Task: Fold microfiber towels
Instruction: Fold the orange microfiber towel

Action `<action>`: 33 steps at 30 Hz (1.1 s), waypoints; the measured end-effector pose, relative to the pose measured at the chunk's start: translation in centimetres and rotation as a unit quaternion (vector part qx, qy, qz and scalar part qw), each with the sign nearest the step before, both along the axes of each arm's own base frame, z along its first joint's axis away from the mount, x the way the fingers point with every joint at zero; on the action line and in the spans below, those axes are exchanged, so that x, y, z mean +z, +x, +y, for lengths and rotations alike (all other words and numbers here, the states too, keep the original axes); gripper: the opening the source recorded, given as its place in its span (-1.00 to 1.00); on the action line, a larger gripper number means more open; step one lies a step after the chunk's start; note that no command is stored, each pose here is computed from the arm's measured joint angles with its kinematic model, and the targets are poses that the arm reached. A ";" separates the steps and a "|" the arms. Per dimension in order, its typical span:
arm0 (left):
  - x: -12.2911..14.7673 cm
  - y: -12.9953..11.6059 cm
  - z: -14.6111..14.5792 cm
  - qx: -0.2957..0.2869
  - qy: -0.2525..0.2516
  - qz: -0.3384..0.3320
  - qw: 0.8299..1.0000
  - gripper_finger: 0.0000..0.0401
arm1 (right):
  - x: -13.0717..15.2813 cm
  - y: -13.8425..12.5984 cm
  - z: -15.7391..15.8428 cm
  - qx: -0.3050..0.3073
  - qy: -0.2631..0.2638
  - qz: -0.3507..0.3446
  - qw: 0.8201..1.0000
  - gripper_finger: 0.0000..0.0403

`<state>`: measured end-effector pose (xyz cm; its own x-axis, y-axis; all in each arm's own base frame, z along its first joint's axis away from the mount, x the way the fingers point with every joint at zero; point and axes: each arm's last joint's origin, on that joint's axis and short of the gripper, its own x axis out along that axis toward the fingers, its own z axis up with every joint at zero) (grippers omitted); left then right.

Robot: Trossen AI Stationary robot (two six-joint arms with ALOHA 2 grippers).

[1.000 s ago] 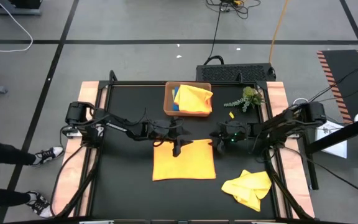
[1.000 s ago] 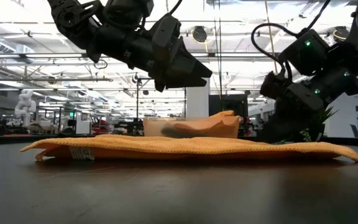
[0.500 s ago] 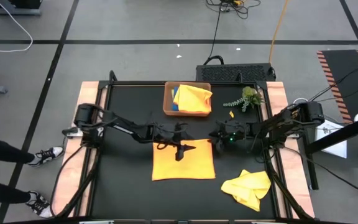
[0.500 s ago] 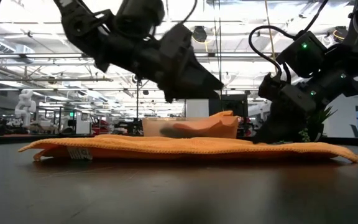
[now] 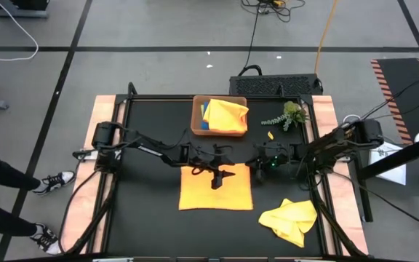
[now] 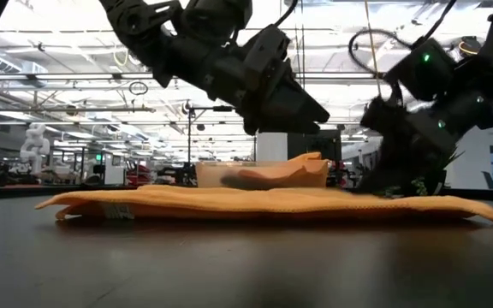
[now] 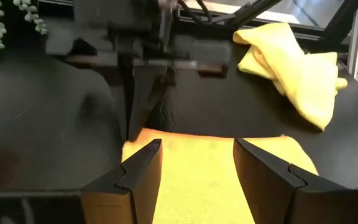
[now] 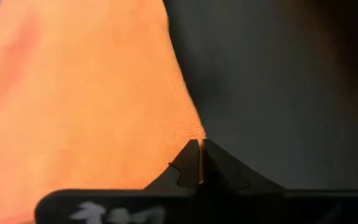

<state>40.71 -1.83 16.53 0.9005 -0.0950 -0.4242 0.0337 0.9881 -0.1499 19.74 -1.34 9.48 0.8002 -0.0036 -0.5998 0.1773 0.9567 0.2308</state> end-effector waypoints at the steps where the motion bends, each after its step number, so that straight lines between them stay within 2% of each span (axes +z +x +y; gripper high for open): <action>1: 0.1 0.1 0.1 0.000 0.002 0.005 1.000 0.01 | 0.4 0.1 0.1 0.003 -0.004 -0.014 1.000 -0.96; 11: 0.7 0.5 2.0 0.002 -0.003 0.006 1.000 0.01 | 3.7 0.8 1.1 0.038 -0.041 -0.108 0.993 -1.00; 19: 0.4 0.5 3.2 -0.032 -0.048 0.008 0.998 0.01 | 5.4 2.1 1.7 0.062 -0.068 -0.142 0.986 -1.00; 33: 0.6 0.7 3.3 -0.030 -0.050 -0.006 0.998 0.01 | 6.7 3.1 1.8 0.068 -0.079 -0.165 0.981 -1.00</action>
<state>41.40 1.43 17.11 0.8969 -0.1905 -0.3991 0.0953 0.9645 -0.2462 22.79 0.44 16.19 0.9504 0.0448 -0.3079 -0.0144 0.9948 0.1006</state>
